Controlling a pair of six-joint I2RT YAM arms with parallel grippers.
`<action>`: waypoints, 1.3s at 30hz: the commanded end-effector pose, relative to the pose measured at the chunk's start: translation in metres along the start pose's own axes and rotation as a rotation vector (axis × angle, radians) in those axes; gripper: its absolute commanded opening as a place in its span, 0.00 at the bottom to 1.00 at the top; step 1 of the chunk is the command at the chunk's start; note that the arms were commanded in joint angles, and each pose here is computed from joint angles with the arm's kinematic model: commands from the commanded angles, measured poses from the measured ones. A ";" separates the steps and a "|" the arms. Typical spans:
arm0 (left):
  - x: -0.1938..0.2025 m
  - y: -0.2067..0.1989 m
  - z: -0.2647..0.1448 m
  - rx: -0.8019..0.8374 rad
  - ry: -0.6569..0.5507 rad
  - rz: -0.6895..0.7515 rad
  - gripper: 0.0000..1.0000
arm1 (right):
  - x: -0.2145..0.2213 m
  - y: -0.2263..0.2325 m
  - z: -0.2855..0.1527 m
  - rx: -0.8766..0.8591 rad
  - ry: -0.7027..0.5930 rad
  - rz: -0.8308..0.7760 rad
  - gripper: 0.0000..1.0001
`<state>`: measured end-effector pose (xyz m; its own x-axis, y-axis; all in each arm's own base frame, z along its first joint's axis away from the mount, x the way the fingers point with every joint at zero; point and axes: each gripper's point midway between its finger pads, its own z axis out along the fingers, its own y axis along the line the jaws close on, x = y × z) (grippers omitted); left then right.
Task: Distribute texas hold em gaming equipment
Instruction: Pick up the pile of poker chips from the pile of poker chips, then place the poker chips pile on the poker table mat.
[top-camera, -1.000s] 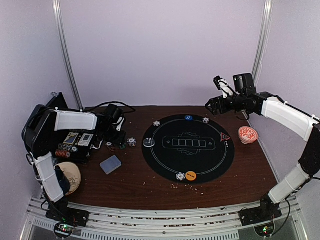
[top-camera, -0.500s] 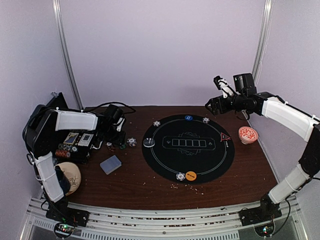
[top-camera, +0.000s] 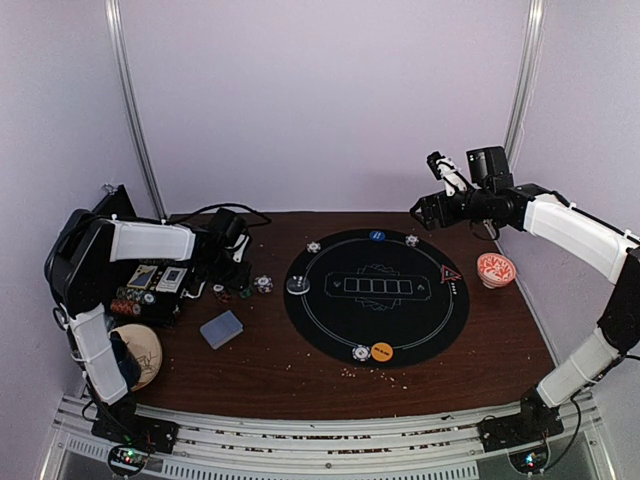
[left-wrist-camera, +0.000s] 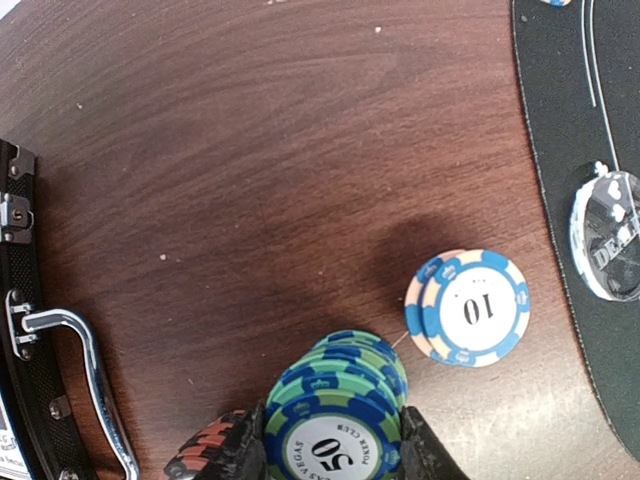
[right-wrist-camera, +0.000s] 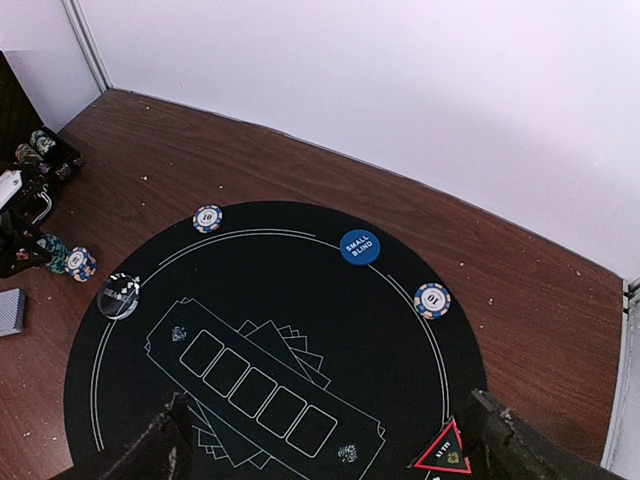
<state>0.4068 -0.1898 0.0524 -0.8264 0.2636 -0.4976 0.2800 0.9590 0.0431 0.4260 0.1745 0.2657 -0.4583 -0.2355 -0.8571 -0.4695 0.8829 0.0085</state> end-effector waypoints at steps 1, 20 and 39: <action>-0.036 0.000 -0.027 0.012 -0.125 -0.023 0.27 | -0.005 -0.001 -0.008 0.002 -0.025 0.015 0.94; -0.086 -0.178 -0.033 0.170 -0.211 0.216 0.27 | -0.015 -0.029 -0.018 0.143 -0.080 0.053 0.95; -0.065 -0.307 0.039 0.285 -0.196 0.293 0.28 | -0.022 -0.051 -0.037 0.169 -0.151 0.110 0.95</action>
<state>0.3776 -0.5022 0.0309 -0.5868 0.5165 -0.6236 0.6652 0.7466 -0.0076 0.4342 0.1196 0.2983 -0.3926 -0.0968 -0.9146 -0.2786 0.9603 0.0179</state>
